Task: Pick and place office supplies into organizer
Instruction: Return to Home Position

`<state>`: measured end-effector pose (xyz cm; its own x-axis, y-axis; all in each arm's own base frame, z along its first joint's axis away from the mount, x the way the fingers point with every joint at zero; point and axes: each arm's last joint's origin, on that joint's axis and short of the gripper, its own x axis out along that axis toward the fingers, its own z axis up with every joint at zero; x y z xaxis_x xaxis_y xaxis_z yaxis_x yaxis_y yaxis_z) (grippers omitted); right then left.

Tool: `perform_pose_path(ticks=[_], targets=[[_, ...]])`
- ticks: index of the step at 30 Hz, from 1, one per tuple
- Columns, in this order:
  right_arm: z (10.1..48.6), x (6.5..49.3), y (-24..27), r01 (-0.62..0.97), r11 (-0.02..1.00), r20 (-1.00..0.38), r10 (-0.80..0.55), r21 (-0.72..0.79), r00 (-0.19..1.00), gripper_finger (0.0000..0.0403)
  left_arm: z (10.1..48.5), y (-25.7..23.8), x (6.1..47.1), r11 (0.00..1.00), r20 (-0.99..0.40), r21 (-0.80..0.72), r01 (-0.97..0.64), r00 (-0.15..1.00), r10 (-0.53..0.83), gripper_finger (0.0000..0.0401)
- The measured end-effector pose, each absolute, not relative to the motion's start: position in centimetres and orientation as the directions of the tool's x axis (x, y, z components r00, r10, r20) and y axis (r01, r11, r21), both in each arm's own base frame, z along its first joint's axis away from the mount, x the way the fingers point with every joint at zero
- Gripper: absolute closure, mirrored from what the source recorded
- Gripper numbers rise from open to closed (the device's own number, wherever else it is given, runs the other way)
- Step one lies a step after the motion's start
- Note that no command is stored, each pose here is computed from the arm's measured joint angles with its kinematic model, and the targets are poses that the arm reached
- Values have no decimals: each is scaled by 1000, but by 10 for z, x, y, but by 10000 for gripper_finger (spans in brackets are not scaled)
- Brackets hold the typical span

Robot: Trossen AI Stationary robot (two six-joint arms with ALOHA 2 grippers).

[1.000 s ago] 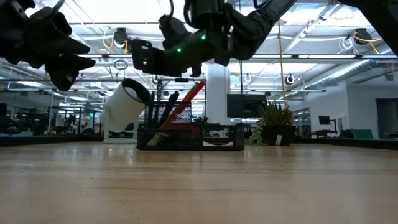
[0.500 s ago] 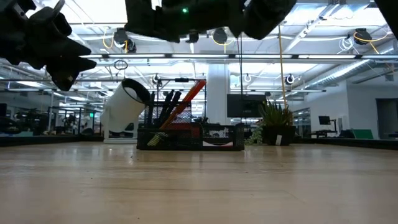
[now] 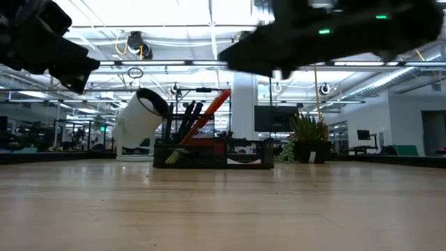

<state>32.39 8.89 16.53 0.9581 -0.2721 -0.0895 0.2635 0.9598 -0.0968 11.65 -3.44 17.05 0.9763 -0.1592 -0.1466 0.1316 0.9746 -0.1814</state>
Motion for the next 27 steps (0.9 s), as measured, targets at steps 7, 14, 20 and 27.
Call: perform_pose_path(ticks=[7,14,20,27], targets=[[166,252,85,271,956,-39,-277,-114,960,195,165,-35,115,985,-204,-85,147,965,-162,256],[173,202,73,288,952,7,-289,-99,957,195,166,-34,115,989,-195,-26,144,970,-146,256],[164,165,62,262,962,17,-262,-78,965,195,166,-32,110,993,-194,7,118,974,-114,256],[163,141,59,215,976,63,-216,12,974,195,172,-25,98,995,-120,11,104,988,-102,256]])
